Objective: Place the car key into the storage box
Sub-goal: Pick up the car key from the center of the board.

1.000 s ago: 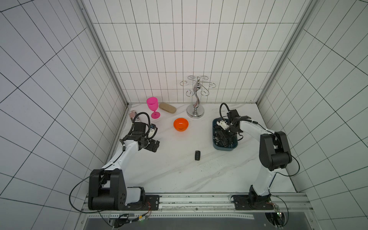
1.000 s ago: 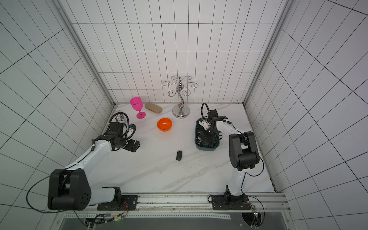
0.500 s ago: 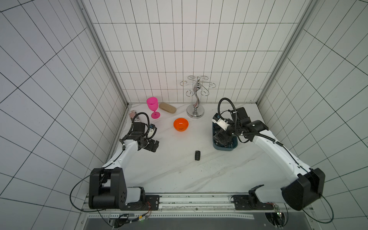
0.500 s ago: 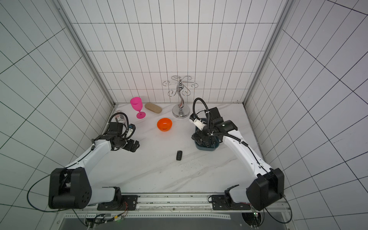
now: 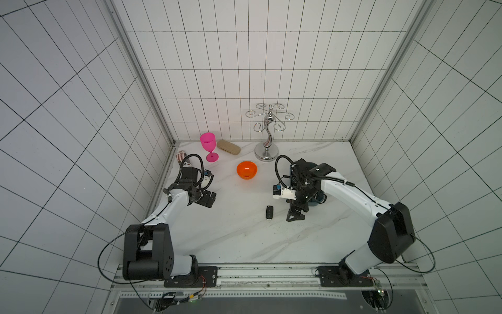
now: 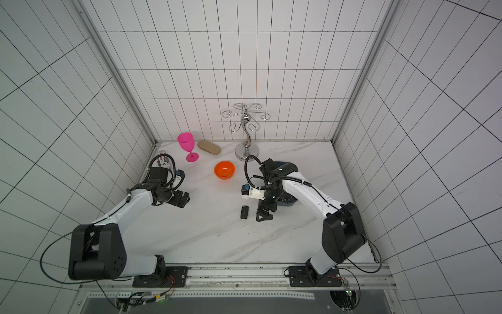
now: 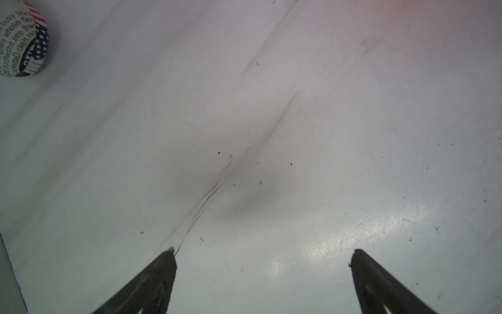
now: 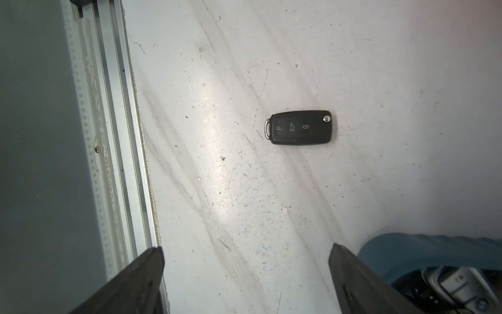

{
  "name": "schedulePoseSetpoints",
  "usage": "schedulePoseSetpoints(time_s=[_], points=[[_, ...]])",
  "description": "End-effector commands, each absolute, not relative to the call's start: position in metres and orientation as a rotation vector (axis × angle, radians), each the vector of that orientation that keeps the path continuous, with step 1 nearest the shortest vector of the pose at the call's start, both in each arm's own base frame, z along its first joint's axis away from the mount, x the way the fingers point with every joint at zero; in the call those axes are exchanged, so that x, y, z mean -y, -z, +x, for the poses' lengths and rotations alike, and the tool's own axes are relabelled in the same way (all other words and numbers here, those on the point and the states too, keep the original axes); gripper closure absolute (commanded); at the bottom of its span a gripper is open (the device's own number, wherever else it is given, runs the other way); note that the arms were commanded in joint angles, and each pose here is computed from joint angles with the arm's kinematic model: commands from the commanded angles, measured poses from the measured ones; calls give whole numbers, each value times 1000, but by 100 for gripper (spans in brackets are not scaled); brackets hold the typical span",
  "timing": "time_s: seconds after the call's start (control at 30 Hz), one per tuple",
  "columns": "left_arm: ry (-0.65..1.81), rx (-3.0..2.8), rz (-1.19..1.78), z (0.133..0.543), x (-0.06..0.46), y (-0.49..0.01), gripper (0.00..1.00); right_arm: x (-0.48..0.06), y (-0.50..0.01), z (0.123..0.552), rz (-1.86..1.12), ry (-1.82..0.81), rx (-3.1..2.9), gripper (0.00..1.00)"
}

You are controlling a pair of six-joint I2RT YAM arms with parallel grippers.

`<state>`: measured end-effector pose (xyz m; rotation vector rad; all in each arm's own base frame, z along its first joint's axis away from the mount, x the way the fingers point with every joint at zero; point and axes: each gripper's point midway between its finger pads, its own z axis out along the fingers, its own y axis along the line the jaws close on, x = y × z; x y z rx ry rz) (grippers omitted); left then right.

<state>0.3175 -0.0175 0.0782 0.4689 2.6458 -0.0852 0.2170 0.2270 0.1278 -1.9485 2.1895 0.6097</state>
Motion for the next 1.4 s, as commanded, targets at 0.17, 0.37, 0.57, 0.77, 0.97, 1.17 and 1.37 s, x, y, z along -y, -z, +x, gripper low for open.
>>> schedulePoseSetpoints(time_s=[0.17,0.37,0.57,0.77,0.97,1.17,1.37], points=[[67,-2643,467,322,14,-74,2,-249,-96,242,-2075,-495,-2183,1],[72,-2645,471,320,14,-70,2,-263,-81,288,-1954,-310,-2177,1],[82,-2651,470,322,15,-66,2,-277,-67,304,-1890,-317,-2237,1],[77,-2650,471,322,14,-66,2,-290,-57,301,-1879,-357,-2271,1],[77,-2649,470,320,14,-64,2,-292,-50,284,-1922,-395,-2272,1],[85,-2647,467,320,14,-65,2,-290,-44,275,-1955,-397,-2273,1],[90,-2641,467,320,15,-67,2,-290,-37,275,-1964,-367,-2268,1]])
